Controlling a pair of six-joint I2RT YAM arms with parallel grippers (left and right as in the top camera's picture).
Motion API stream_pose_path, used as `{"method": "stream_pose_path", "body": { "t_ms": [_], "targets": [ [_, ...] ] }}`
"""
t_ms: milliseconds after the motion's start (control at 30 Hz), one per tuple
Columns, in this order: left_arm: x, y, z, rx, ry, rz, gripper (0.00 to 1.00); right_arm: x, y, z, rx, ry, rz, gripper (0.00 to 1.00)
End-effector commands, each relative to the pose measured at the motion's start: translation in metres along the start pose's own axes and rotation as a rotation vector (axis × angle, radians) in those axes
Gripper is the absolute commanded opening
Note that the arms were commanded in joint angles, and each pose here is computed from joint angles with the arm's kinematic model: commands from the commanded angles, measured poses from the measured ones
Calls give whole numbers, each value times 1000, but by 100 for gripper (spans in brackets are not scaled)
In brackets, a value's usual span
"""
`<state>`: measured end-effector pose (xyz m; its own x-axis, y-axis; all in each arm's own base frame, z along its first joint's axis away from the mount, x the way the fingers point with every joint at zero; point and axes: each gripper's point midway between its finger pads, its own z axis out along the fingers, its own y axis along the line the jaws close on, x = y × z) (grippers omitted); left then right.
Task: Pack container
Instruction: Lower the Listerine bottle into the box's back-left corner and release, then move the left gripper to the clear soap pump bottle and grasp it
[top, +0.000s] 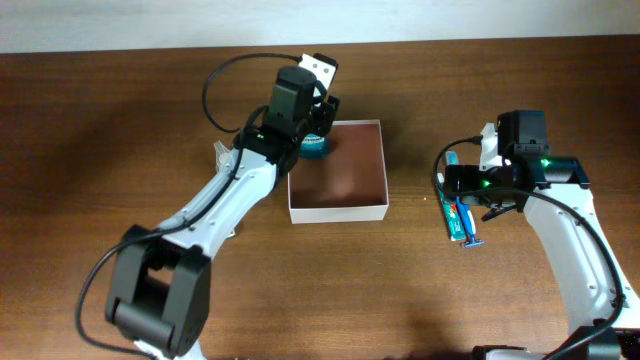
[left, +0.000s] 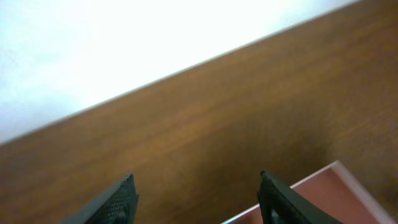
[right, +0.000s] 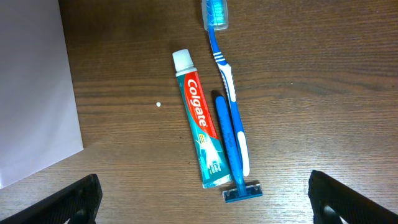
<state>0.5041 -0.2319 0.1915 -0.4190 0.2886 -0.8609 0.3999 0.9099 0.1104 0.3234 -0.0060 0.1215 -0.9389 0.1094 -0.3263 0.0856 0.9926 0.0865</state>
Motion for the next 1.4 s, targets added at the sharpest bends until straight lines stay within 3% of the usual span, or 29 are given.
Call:
{"method": "stream_pose_path", "body": {
  "t_ms": [0, 167, 300, 500, 633, 800, 1100, 1367],
  "targets": [
    [-62, 22, -53, -69, -143, 13, 64, -5, 1, -2, 3, -14, -5, 99],
    [-68, 47, -107, -178, -113, -106, 64, -5, 1, -2, 3, -14, -5, 99],
    [-46, 51, -133, -190, -17, -184, 74, -5, 1, -2, 3, -14, -5, 98],
    [25, 91, -151, -450, 200, -400, 77, -5, 1, -2, 3, -14, -5, 99],
    [65, 103, -148, -519, 274, -473, 78, -5, 1, -2, 3, -14, -5, 98],
    [90, 105, -140, -532, 302, -473, 78, -5, 1, -2, 3, -14, -5, 98],
    [100, 104, -130, -500, 297, -501, 77, -5, 1, -2, 3, -14, -5, 99],
    [118, 110, -124, -395, 351, -601, 74, -5, 1, -2, 3, -14, -5, 98]
  ]
}}
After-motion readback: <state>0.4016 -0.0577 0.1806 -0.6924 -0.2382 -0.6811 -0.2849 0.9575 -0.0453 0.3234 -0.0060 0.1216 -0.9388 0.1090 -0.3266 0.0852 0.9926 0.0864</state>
